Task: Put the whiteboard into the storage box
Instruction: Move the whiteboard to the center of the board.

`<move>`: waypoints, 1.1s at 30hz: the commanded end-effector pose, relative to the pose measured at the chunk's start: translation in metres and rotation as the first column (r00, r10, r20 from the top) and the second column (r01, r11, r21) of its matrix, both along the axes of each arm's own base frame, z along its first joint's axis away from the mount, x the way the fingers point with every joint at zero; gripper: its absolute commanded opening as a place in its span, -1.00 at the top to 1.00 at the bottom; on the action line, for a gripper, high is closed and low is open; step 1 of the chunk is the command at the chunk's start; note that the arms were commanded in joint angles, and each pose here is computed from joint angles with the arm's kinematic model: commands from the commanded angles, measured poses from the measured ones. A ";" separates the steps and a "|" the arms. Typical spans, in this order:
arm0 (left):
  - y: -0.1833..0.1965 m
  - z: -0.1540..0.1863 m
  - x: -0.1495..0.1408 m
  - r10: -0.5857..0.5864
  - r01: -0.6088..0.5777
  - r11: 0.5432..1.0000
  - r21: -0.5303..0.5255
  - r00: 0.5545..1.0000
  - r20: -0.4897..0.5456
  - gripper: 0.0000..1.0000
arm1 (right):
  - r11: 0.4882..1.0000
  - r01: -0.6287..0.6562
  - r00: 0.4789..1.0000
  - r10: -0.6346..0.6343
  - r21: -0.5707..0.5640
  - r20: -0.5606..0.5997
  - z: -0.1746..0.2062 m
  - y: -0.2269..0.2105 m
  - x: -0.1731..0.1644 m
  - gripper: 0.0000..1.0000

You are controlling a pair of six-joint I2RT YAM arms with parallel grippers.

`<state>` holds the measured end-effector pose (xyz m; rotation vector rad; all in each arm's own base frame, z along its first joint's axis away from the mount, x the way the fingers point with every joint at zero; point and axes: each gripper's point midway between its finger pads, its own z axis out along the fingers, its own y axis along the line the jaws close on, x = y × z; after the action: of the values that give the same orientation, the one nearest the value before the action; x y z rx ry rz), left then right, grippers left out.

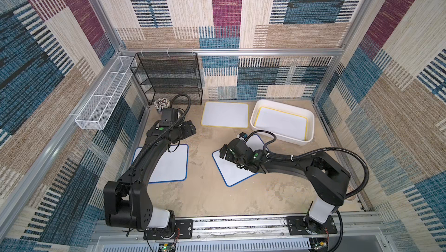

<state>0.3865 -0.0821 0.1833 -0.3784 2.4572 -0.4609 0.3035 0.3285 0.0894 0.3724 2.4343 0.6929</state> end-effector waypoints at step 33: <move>-0.158 -0.118 -0.015 -0.498 0.502 0.864 0.038 0.864 -0.081 -0.72 | 0.933 0.356 0.928 -0.347 0.052 -0.139 -0.044 -0.151 -0.093 -1.00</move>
<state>0.3656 -0.2350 0.0643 0.2462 2.6610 -0.5748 0.2088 0.1752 0.0462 0.8716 2.3814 0.6025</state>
